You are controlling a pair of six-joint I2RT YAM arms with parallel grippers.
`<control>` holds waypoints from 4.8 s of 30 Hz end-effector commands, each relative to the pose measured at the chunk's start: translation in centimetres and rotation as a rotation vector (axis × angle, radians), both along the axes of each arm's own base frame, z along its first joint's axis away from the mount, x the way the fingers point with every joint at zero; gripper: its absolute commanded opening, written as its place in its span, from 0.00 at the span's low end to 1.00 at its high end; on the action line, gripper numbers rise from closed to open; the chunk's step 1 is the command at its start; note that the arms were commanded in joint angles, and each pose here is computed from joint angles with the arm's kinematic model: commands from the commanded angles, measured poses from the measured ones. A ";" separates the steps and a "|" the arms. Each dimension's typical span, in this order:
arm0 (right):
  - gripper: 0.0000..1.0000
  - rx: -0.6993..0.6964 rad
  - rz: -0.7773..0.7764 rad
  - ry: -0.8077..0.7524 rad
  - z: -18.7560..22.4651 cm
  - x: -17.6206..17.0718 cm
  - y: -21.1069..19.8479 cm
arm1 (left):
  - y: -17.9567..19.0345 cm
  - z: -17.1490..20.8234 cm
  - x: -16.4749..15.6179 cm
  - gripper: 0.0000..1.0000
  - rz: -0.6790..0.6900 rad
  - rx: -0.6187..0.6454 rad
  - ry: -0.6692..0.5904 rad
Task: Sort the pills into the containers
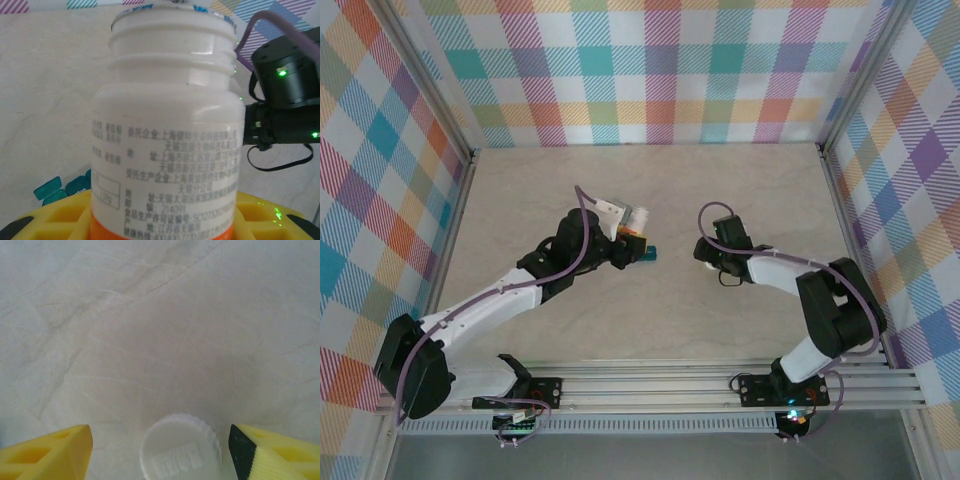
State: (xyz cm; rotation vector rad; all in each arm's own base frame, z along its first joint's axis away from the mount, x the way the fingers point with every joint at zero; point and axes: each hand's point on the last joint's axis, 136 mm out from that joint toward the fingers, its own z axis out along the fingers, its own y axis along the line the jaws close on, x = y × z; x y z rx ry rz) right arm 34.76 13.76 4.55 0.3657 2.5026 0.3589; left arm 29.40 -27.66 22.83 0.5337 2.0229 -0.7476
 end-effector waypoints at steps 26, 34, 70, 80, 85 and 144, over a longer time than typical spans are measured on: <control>0.67 0.052 0.434 0.106 5.2 3.5 12.0 | 1.6 -5.8 -0.9 0.00 0.092 0.026 0.108; 0.62 0.013 0.490 0.150 3.3 4.9 13.2 | 1.9 -9.1 -2.0 0.00 0.069 0.062 0.171; 0.56 -0.199 0.620 0.286 -1.3 1.6 13.3 | 5.2 -11.4 -1.2 0.00 0.165 0.049 0.189; 0.55 -0.141 0.599 0.321 -1.0 -0.8 13.2 | 5.6 -11.6 -1.3 0.00 0.161 0.046 0.197; 0.55 -0.117 0.582 0.308 0.0 -1.0 13.2 | 5.3 -11.5 -1.2 0.00 0.148 0.042 0.203; 0.19 0.302 0.464 0.349 -1.5 -4.8 21.1 | 6.9 -9.8 -1.3 0.00 0.192 0.014 0.168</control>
